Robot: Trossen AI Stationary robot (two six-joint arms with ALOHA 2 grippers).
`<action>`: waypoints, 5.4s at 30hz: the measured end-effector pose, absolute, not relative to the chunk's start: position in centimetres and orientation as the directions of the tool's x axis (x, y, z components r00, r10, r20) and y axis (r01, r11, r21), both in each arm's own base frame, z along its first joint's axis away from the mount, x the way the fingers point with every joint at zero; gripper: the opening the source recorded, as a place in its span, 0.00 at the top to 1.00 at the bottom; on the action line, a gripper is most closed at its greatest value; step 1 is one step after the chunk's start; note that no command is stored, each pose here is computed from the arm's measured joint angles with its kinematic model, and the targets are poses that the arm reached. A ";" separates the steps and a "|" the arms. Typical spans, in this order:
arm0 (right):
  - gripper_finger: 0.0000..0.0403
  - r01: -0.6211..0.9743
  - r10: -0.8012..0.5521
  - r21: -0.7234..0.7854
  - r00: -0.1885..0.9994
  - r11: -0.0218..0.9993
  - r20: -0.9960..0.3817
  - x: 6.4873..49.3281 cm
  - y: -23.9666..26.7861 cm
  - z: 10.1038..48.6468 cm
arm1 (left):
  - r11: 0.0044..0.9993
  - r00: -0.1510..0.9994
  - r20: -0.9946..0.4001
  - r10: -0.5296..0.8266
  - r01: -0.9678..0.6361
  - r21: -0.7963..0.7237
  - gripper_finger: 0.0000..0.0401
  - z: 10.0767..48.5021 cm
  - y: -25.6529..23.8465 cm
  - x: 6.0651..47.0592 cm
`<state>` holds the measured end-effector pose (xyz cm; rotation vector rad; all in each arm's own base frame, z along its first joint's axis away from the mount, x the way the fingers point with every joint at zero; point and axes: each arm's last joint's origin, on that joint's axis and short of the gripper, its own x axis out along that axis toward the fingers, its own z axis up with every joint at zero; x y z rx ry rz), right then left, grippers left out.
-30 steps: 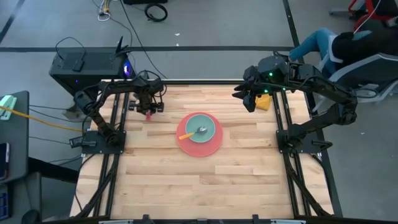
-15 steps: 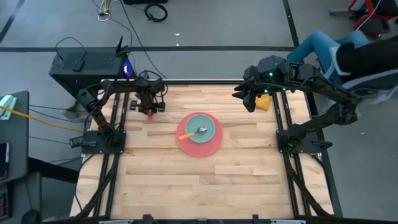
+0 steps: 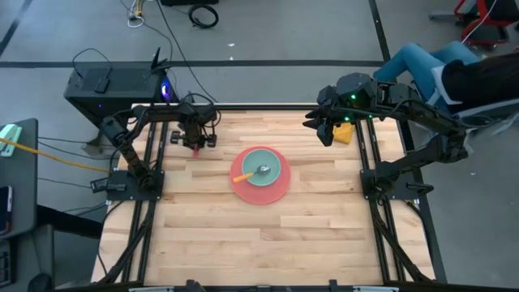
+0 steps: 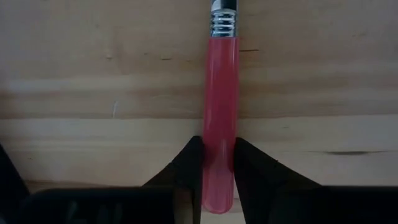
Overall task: Set table place
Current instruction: Put the red fork to the left side of the pink plate, then return to Home Position
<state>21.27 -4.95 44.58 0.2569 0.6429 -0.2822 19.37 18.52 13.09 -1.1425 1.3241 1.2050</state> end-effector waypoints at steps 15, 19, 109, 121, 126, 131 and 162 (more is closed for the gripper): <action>0.64 0.332 -0.178 0.141 0.764 0.933 -0.620 21.3 -5.0 44.6 | 0.074 -0.070 -0.997 -0.018 -0.995 0.068 0.81 14.2 17.4 19.7; 0.64 0.331 -0.178 0.141 0.764 0.933 -0.620 21.3 -5.0 44.6 | 0.073 -0.066 -0.998 -0.013 -0.995 0.065 0.80 15.0 16.7 19.8; 0.78 0.300 -0.191 0.109 0.806 0.948 -0.561 19.3 -4.5 45.8 | 0.081 0.058 -0.985 -0.162 -0.994 -0.072 0.86 19.7 1.5 23.5; 0.96 0.320 -0.261 0.068 0.863 0.945 -0.432 14.2 -3.6 48.0 | 0.178 0.371 -0.910 0.188 -0.924 -0.340 0.97 26.7 2.1 18.6; 0.99 0.300 -0.256 0.058 0.886 0.952 -0.387 11.9 -3.0 48.4 | 0.311 0.510 -0.800 0.316 -0.852 -0.420 0.98 29.3 2.4 16.3; 0.99 0.278 -0.229 0.096 0.908 0.956 -0.351 10.1 -2.5 47.3 | 0.523 0.673 -0.621 0.403 -0.726 -0.447 0.98 32.0 2.9 14.5; 0.99 -0.041 0.007 0.146 0.973 0.988 0.230 2.7 0.0 37.2 | 0.915 0.936 0.134 0.326 -0.277 -0.293 0.97 27.1 1.6 4.9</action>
